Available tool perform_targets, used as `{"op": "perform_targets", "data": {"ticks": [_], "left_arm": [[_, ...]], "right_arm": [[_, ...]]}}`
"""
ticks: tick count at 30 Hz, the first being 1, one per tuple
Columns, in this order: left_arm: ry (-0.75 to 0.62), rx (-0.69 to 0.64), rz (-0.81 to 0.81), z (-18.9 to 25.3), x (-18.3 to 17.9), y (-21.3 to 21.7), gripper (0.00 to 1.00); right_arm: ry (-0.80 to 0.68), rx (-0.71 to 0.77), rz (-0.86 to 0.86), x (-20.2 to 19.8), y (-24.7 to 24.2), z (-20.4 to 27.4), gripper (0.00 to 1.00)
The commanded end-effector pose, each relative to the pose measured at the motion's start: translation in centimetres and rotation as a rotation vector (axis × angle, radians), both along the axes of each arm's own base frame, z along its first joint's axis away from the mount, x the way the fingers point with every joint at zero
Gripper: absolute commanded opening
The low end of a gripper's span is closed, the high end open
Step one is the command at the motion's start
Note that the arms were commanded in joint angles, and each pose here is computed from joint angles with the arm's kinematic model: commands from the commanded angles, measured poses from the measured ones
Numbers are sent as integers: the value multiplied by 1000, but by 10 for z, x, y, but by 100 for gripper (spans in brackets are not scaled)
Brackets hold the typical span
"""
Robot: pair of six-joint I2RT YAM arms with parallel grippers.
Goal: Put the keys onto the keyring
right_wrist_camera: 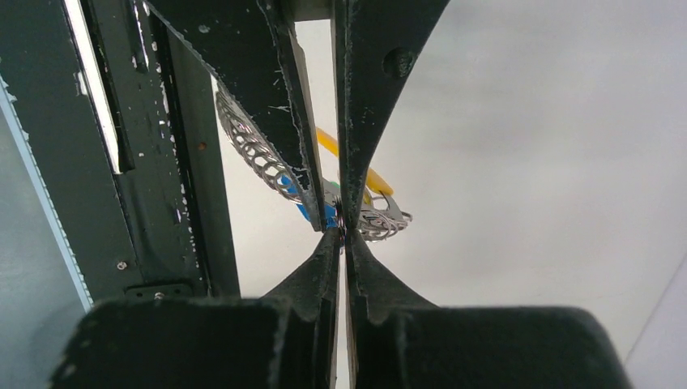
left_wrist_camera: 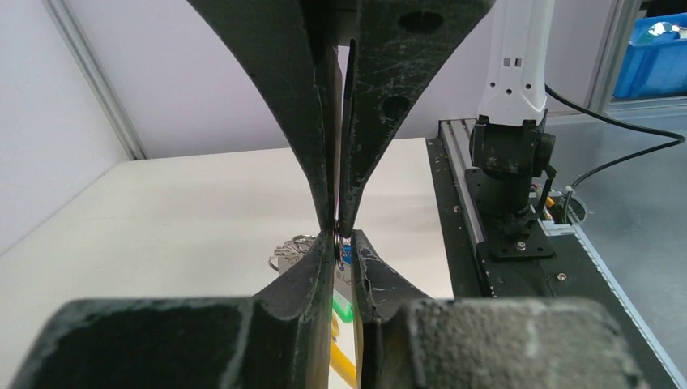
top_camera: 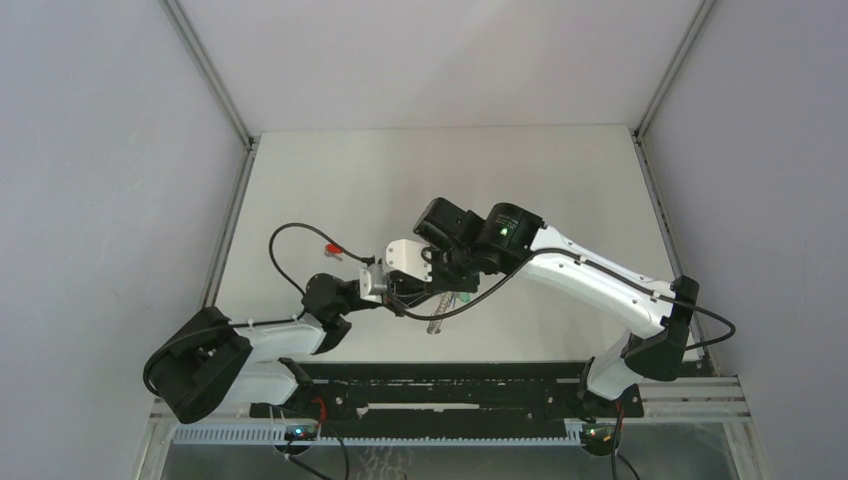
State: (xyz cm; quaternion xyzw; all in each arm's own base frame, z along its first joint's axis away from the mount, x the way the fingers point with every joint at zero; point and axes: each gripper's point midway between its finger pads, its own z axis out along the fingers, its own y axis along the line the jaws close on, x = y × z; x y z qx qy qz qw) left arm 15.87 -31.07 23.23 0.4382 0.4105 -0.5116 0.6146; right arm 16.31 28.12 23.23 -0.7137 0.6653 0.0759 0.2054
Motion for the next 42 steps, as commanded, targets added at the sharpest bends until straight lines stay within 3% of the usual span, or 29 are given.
{"op": "perform_targets", "data": {"ticks": [1,17,23,28,35,42], "left_arm": [[-78,-71,-29,34,-1,-7,15],[-59,-17,-16,16,6,-13,12],[-64,-7,-17,14,6,-13,1],[-77,-39,0,20,5,-9,0],[-130,-98,56,40,3,4,0],[-192,-181,106,70,3,20,0]], "right_arm": [[-48,96,36,-2,10,25,0],[-62,131,50,-5,10,34,0],[-64,144,60,-7,12,36,0],[-85,170,61,-6,11,41,0],[-126,285,31,-6,-1,57,24],[-35,621,54,-16,-10,79,33]]}}
